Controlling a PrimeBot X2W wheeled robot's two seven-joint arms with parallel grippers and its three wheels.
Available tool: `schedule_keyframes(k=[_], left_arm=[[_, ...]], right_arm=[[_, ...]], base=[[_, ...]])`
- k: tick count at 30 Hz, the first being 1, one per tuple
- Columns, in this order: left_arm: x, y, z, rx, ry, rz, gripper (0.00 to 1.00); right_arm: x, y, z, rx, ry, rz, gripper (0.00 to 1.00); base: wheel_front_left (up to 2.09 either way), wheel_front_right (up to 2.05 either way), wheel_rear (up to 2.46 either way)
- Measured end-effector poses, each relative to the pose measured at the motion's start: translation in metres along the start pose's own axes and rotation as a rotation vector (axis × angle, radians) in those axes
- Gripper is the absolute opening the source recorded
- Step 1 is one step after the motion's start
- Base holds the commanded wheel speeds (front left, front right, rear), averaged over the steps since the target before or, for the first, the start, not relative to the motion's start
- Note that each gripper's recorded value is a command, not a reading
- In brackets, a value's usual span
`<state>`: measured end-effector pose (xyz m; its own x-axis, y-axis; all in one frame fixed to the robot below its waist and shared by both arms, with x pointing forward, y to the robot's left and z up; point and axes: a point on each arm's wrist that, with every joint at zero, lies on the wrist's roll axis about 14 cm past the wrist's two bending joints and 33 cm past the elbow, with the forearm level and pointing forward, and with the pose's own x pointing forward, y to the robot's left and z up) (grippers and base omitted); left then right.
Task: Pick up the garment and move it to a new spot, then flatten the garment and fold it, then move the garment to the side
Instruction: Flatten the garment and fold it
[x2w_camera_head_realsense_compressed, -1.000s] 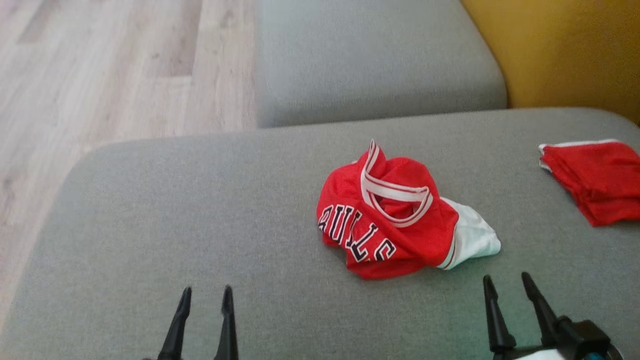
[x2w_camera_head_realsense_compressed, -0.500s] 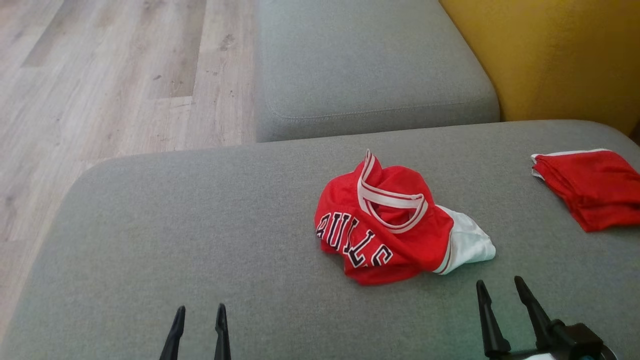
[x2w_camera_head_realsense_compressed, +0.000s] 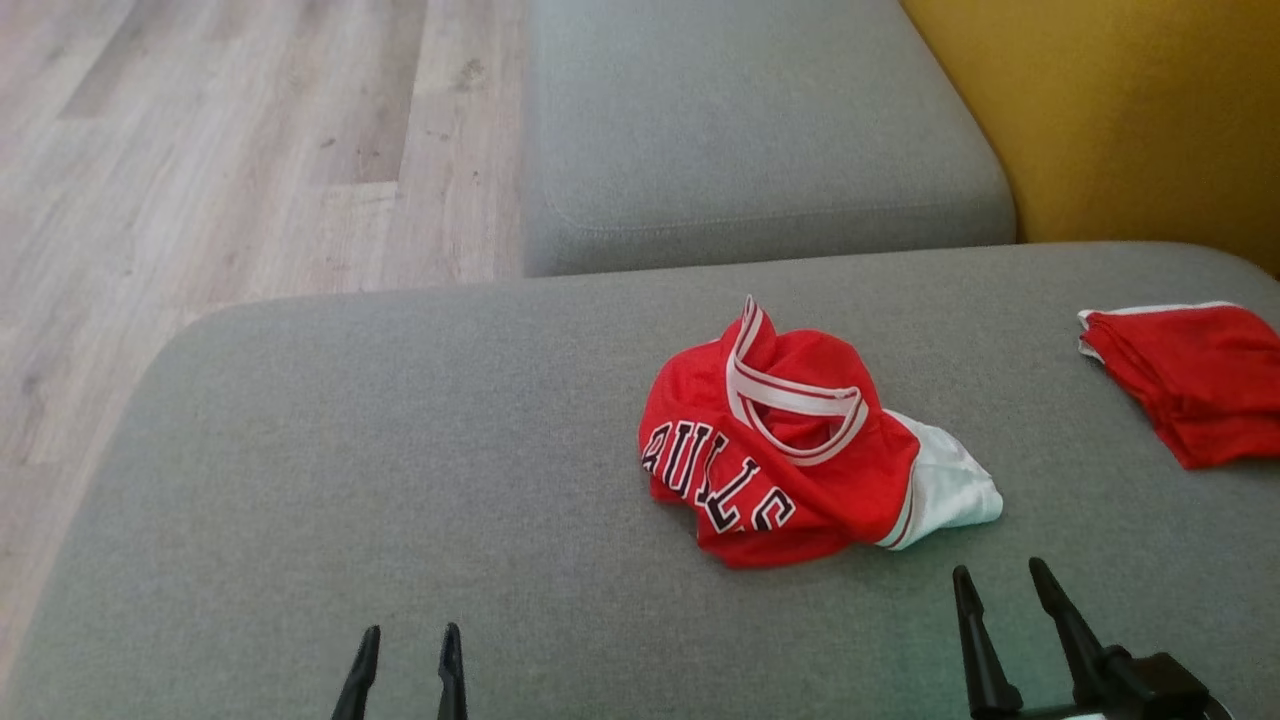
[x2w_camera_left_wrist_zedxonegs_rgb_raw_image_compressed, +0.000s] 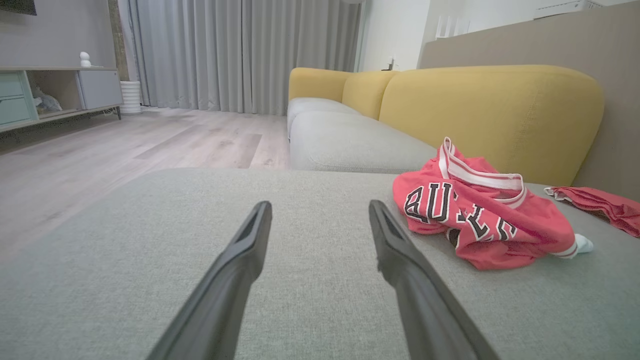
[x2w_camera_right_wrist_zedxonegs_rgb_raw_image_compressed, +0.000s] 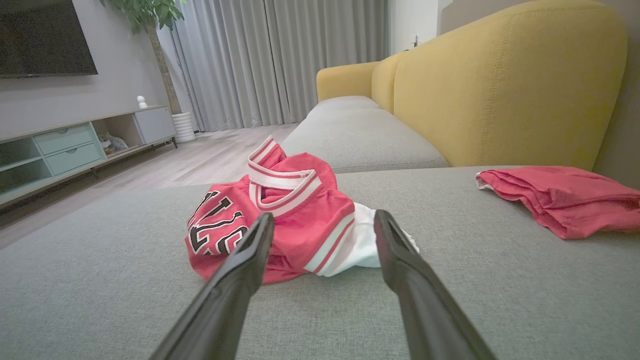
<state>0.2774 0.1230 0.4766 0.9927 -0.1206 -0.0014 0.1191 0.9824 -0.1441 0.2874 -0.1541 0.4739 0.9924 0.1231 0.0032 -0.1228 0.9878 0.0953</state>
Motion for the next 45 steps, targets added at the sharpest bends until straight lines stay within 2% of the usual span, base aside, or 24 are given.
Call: schedule_keyframes(k=[5,13,15,16,21,25,27,29,33,40,44,45], left_arm=[[0.011,-0.022,-0.013,-0.009,0.049,-0.084,1.0],[0.069,-0.111,0.004,-0.039,0.031,-0.397,1.0],[0.08,-0.132,-0.006,-0.013,0.071,-0.474,1.0],[0.08,-0.132,-0.006,-0.013,0.071,-0.474,1.0],[0.108,-0.187,-0.016,0.069,0.147,-0.665,1.0],[0.136,-0.22,-0.018,0.112,0.191,-0.75,1.0],[0.141,-0.234,-0.025,0.119,0.233,-0.791,1.0],[0.14,-0.249,-0.032,0.077,0.282,-0.836,1.0],[0.137,-0.263,-0.059,0.051,0.406,-0.874,1.0],[0.167,-0.28,-0.068,0.125,0.391,-0.876,1.0],[0.171,-0.282,-0.088,0.138,0.457,-0.869,1.0],[0.168,-0.283,-0.093,0.135,0.484,-0.876,0.96]], right_arm=[[0.0,-0.004,-0.001,0.001,0.007,-0.016,1.0],[0.002,-0.02,0.001,-0.006,0.009,-0.073,1.0],[0.006,-0.024,0.001,-0.011,0.012,-0.085,1.0],[0.006,-0.024,0.001,-0.011,0.012,-0.085,1.0],[0.009,-0.032,-0.007,-0.018,0.05,-0.107,1.0],[0.017,-0.044,-0.005,-0.033,0.054,-0.139,1.0],[0.019,-0.052,-0.002,-0.042,0.048,-0.164,1.0],[0.016,-0.06,-0.004,-0.046,0.059,-0.192,1.0],[0.005,-0.069,-0.009,-0.049,0.084,-0.237,1.0],[-0.005,-0.086,-0.005,-0.061,0.088,-0.308,1.0],[-0.014,-0.093,-0.007,-0.055,0.097,-0.351,1.0],[-0.016,-0.095,-0.007,-0.055,0.099,-0.361,1.0]], base=[[0.0,0.0,0.0],[0.0,0.0,0.0],[0.0,0.0,0.0],[0.0,0.0,0.0],[0.0,0.0,0.0],[0.0,0.0,0.0],[0.0,0.0,0.0],[0.0,0.0,0.0],[0.0,0.0,0.0],[0.0,0.0,0.0],[0.0,0.0,0.0],[0.0,0.0,0.0]])
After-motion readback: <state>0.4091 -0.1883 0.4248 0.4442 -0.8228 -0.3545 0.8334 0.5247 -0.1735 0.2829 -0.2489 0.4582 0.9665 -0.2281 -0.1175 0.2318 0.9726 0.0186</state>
